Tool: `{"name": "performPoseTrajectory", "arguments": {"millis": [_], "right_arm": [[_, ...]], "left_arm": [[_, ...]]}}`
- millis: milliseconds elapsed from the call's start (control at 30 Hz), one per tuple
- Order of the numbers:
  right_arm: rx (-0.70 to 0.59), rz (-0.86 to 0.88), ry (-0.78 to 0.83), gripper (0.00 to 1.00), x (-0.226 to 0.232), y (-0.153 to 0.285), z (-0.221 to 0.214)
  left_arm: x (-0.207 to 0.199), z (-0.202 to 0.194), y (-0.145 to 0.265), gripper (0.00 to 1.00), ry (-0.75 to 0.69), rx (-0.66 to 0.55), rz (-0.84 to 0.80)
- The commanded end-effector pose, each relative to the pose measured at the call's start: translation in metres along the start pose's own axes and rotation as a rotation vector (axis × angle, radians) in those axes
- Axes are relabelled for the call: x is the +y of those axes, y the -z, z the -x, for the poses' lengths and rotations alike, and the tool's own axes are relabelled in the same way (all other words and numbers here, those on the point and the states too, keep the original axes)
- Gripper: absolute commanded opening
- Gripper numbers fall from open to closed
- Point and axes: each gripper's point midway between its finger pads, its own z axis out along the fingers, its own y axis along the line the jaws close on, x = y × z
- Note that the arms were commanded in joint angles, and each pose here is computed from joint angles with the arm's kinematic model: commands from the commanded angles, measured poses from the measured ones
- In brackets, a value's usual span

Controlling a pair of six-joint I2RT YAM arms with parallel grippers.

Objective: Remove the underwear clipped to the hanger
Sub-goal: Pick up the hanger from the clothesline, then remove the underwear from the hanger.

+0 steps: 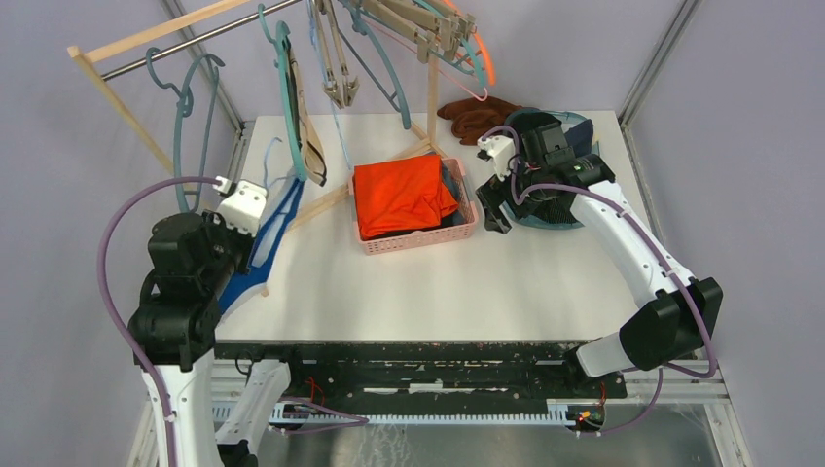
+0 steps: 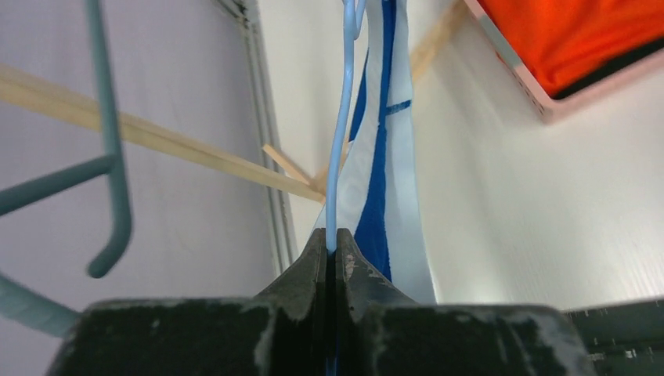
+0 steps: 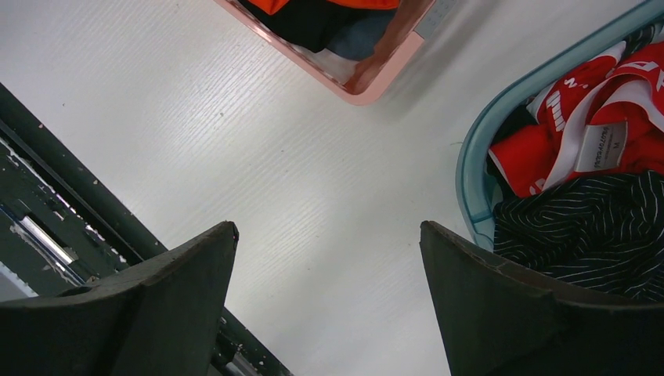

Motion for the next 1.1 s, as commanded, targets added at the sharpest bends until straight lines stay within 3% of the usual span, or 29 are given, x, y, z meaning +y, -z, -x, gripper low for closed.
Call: {"name": "performPoseTrajectory", "arguments": {"millis": [0, 233, 533, 833, 1067], "right_arm": [[-0.046, 0.027, 0.035, 0.94, 0.008, 0.005, 0.011], [-0.081, 0.134, 0.078, 0.93, 0.031, 0.011, 0.014], [-0.152, 0.352, 0.165, 0.91, 0.077, 0.019, 0.02], [-0.274, 0.53, 0.212, 0.92, 0.113, 0.028, 0.025], [-0.339, 0.468, 0.161, 0.93, 0.103, 0.014, 0.033]], "left_arm": [[-0.032, -0.006, -0.003, 0.03, -0.125, 0.008, -0.201], [-0.066, -0.01, -0.004, 0.03, -0.22, -0.017, -0.417], [-0.103, 0.016, 0.019, 0.03, -0.227, -0.171, -0.655], [-0.133, 0.051, 0.029, 0.03, -0.105, -0.352, -0.841], [-0.138, 0.08, 0.022, 0.03, 0.013, -0.451, -0.904]]}}
